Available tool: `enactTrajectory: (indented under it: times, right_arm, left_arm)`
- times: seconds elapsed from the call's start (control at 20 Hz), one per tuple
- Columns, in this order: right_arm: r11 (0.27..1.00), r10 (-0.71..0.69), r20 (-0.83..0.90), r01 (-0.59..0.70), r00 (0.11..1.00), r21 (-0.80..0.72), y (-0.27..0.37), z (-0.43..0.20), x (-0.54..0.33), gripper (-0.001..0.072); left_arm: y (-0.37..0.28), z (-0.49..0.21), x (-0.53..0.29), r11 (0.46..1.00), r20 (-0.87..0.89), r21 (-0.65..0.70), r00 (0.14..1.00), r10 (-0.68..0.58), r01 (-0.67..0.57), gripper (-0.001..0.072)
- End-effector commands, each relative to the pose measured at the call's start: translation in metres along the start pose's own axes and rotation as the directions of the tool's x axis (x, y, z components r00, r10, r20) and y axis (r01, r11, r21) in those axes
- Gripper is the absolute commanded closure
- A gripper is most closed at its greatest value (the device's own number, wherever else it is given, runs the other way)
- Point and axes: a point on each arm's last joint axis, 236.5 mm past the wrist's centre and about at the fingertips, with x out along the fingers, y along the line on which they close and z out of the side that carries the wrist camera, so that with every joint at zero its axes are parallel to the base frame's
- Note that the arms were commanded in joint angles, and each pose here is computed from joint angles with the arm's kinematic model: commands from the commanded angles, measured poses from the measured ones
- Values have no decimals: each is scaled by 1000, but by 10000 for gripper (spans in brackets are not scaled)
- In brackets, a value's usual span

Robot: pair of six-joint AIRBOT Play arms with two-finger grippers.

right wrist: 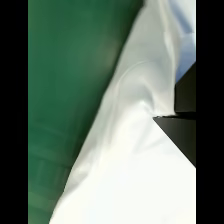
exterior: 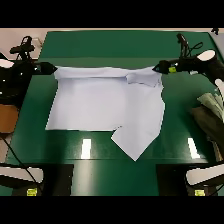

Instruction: Fold the shirts.

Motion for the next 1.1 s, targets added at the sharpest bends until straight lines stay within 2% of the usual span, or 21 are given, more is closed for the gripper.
enactTrajectory:
  times: [0.0, 0.15, 0.35, 0.55, 0.95, 1.0, 1.05]
  right_arm:
    - [999, -33, -27, 34, 999, 40, -11, -40, -8, 690]
    - [992, -53, -67, 60, 996, 108, -26, -78, -7, 689]
    - [979, -74, -135, 98, 988, 177, -44, -129, 10, 689]
    - [972, -81, -171, 116, 982, 203, -51, -154, 15, 688]
    - [976, -76, -174, 110, 982, 191, -50, -153, 15, 684]
    - [979, -64, -177, 96, 982, 180, -46, -151, 13, 608]
    - [983, -48, -180, 78, 983, 164, -41, -145, 10, 371]
  left_arm:
    - [-6, -42, -9, 996, -132, -47, 988, -83, 78, 686]
    - [-5, -99, -1, 992, -243, -102, 965, -96, 73, 686]
    - [13, -155, 8, 993, -315, -115, 948, -38, 1, 685]
    - [23, -159, 13, 995, -305, -96, 952, -4, -27, 683]
    - [25, -153, 12, 996, -292, -87, 956, 7, -34, 679]
    - [23, -148, 10, 996, -292, -81, 956, -4, -20, 647]
    - [22, -140, 6, 997, -285, -75, 958, -14, -8, 408]
